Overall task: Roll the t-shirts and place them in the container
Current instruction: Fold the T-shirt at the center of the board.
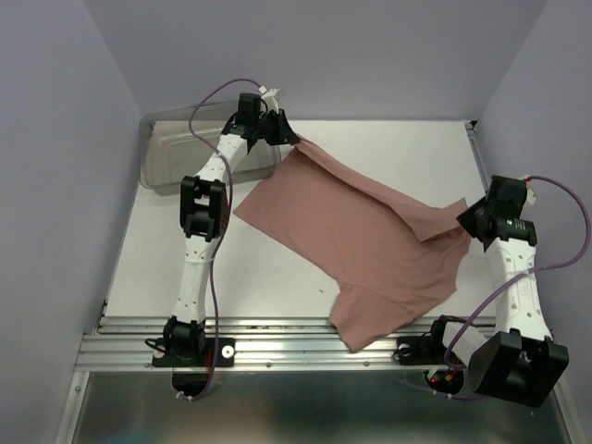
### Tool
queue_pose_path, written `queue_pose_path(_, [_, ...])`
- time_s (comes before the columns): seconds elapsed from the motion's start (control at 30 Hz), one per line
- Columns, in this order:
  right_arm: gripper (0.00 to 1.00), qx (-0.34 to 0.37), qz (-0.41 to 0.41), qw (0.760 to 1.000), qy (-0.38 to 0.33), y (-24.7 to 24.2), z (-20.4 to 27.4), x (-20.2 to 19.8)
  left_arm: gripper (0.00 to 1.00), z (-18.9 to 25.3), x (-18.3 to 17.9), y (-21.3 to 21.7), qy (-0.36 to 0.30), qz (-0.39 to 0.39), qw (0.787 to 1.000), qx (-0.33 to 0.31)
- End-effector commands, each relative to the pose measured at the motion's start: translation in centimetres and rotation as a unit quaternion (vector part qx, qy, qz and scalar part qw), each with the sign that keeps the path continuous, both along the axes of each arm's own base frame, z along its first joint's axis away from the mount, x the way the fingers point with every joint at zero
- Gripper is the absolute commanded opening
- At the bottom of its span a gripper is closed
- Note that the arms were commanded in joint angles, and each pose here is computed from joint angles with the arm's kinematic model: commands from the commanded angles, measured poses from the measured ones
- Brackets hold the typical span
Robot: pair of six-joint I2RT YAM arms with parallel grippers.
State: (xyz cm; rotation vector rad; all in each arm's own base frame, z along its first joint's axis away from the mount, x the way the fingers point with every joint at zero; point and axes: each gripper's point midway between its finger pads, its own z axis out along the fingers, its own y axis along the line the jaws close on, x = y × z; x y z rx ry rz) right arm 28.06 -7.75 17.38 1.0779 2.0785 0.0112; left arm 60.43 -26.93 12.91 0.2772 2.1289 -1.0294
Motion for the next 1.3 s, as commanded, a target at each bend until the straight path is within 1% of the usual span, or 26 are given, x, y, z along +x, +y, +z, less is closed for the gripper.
queue_pose_path(0.0, [0.01,0.005,-0.001,1.0,-0.016,0.2,0.8,-0.2,0.0,7.4,-0.5,0.5,-0.068,-0.015,0.998,-0.006])
queue_pose_path(0.23, [0.01,0.017,0.005,1.0,-0.016,0.9,0.7,-0.7,0.0,7.8,-1.2,1.1,-0.061,-0.012,0.998,0.01])
queue_pose_path(0.4, [0.01,0.031,0.011,0.999,-0.01,1.5,0.2,-1.3,0.0,7.2,-1.1,1.5,-0.051,-0.008,0.999,0.016])
queue_pose_path(0.53, [0.01,0.055,0.021,0.998,-0.005,2.6,-0.6,-2.0,0.0,6.9,-0.9,2.2,-0.044,-0.002,0.999,0.016])
queue_pose_path(0.8, [0.01,0.101,0.03,0.994,0.032,4.7,-3.3,-4.7,0.0,5.9,-0.6,3.1,-0.034,0.004,0.999,0.018])
queue_pose_path(0.87, [0.05,0.099,0.022,0.994,0.041,4.5,-3.6,-5.3,0.0,5.7,-0.7,3.0,-0.031,0.0,0.999,0.017])
queue_pose_path(0.9, [0.08,0.098,0.019,0.994,0.045,4.4,-3.7,-5.5,0.0,5.8,-0.7,2.9,-0.03,-0.001,0.999,0.015])
queue_pose_path(0.93, [0.27,0.1,0.015,0.993,0.053,4.5,-3.9,-5.9,0.12,5.8,-0.8,2.9,-0.03,-0.004,0.999,0.012])
queue_pose_path(0.97, [0.33,0.102,0.015,0.993,0.056,4.6,-3.9,-6.0,0.21,5.7,-0.8,2.8,-0.029,-0.007,1.0,0.01])
queue_pose_path(1.0, [0.36,0.105,0.013,0.993,0.06,4.7,-3.9,-6.2,0.33,5.8,-0.9,2.8,-0.029,-0.009,1.0,0.008])
queue_pose_path(1.03, [0.39,0.095,0.0,0.993,0.063,4.1,-3.9,-6.4,0.5,5.9,-1.0,2.6,-0.029,-0.013,0.999,0.004])
queue_pose_path(1.07, [0.42,0.098,-0.005,0.993,0.063,4.2,-3.8,-6.4,0.55,5.9,-0.9,2.6,-0.031,-0.015,0.999,0.003])
queue_pose_path(1.1, [0.52,0.1,-0.006,0.993,0.067,4.2,-3.8,-6.6,0.59,6.1,-0.9,2.6,-0.033,-0.015,0.999,0.002])
queue_pose_path(1.17, [0.63,0.099,-0.01,0.993,0.066,4.1,-3.6,-6.6,0.66,6.4,-0.8,2.5,-0.036,-0.014,0.999,-0.002])
queue_pose_path(1.23, [0.74,0.095,-0.016,0.993,0.073,3.8,-3.7,-6.7,0.67,6.8,-0.7,2.4,-0.041,-0.018,0.999,-0.008])
queue_pose_path(1.27, [0.74,0.085,-0.023,0.994,0.072,3.4,-3.4,-6.7,0.67,7.3,-0.6,2.3,-0.044,-0.019,0.999,-0.013])
